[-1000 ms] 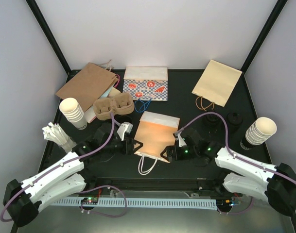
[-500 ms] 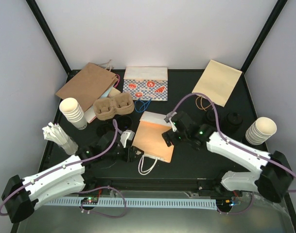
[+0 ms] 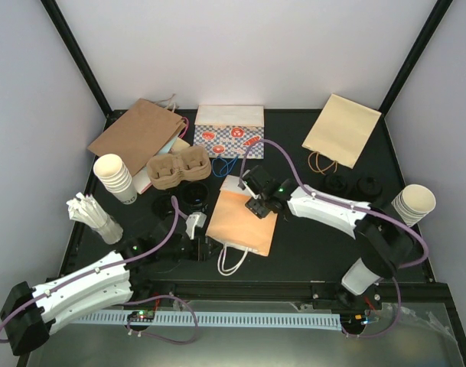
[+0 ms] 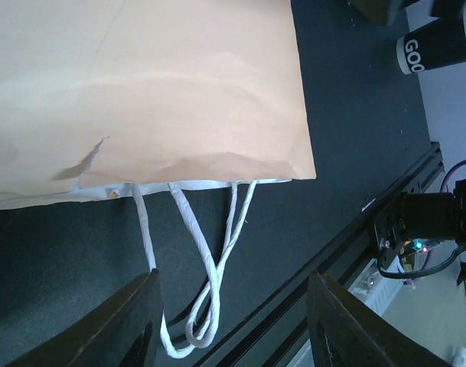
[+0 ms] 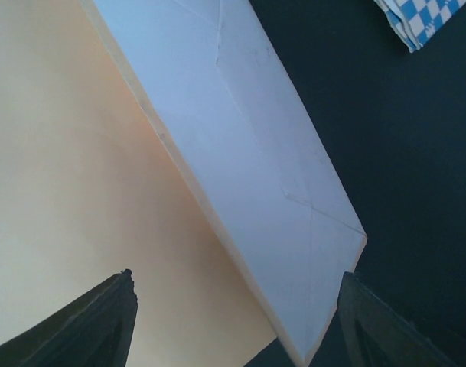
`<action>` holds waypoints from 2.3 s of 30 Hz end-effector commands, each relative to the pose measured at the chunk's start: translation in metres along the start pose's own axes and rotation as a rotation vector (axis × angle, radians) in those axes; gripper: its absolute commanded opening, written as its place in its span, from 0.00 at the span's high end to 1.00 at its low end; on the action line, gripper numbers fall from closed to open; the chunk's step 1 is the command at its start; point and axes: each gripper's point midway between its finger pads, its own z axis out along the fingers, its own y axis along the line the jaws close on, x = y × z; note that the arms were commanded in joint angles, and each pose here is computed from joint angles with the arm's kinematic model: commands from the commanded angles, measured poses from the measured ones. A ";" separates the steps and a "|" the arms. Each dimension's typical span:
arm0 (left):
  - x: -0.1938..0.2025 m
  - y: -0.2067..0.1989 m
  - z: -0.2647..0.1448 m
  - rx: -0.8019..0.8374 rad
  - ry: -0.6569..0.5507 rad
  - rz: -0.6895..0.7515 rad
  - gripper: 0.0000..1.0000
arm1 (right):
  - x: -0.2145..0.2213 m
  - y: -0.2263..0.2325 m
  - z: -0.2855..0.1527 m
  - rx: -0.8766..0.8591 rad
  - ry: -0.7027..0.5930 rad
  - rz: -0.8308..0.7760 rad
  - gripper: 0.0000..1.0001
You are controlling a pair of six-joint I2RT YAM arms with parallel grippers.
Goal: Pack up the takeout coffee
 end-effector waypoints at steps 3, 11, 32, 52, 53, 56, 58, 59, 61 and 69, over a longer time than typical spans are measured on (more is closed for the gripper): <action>-0.004 -0.005 -0.001 0.012 -0.019 -0.016 0.46 | -0.021 -0.007 0.019 0.066 -0.005 -0.080 0.27; -0.004 -0.007 -0.004 0.015 -0.021 -0.010 0.46 | -0.020 -0.009 0.046 0.130 0.025 -0.163 0.33; -0.005 -0.007 -0.006 0.008 -0.026 -0.007 0.46 | -0.030 -0.019 0.066 0.223 0.015 -0.227 0.57; -0.043 -0.057 -0.049 0.021 -0.102 0.064 0.45 | -0.020 -0.013 0.016 0.105 -0.007 -0.112 0.99; -0.047 -0.063 -0.054 0.027 -0.114 0.071 0.45 | -0.019 -0.012 0.012 0.096 -0.003 -0.105 0.99; -0.057 -0.079 -0.069 0.053 -0.146 0.092 0.44 | -0.012 -0.011 -0.004 0.103 0.023 -0.098 0.99; -0.062 -0.089 -0.078 0.071 -0.168 0.109 0.43 | -0.008 -0.006 -0.016 0.103 0.051 -0.104 0.99; -0.066 -0.092 -0.083 0.076 -0.185 0.122 0.42 | -0.005 -0.003 -0.021 0.096 0.063 -0.112 0.99; -0.075 -0.098 -0.095 0.068 -0.229 0.147 0.40 | 0.000 0.003 -0.032 0.082 0.076 -0.119 0.99; -0.099 -0.118 -0.152 0.023 -0.364 0.230 0.25 | 0.007 0.005 -0.080 0.019 0.018 -0.086 0.99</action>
